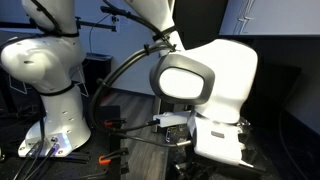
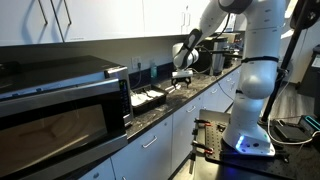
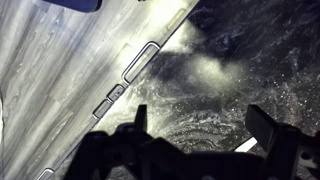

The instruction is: Pick up the folk and put it in the black object

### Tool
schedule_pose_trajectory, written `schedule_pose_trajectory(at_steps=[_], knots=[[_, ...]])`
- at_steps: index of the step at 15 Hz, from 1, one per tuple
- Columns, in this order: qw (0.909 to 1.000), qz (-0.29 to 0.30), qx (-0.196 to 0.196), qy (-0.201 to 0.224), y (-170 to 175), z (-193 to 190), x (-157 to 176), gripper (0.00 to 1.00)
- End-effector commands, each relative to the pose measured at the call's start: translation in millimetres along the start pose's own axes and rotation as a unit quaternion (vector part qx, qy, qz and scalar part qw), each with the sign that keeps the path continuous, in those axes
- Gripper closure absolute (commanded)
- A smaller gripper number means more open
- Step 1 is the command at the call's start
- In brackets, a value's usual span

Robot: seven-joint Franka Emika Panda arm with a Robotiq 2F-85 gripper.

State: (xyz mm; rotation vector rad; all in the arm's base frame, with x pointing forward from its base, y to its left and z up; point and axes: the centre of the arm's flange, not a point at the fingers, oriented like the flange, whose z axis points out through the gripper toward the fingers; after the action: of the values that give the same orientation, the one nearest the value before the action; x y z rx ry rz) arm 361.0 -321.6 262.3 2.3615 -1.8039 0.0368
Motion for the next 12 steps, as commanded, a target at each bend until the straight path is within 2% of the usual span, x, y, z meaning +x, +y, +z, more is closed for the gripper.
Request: schedule_pose_trajectory(at_steps=[1, 6, 11, 12], knots=[[0.9968, -0.066, 0.044, 0.01, 30, -25, -38, 0.0], [0.9837, -0.15, 0.098, 0.003, 48, -39, -66, 0.0], [0.9611, -0.228, 0.15, -0.042, 56, -45, -75, 0.0], [0.9695, -0.206, 0.131, -0.024, 49, -38, -72, 0.0]])
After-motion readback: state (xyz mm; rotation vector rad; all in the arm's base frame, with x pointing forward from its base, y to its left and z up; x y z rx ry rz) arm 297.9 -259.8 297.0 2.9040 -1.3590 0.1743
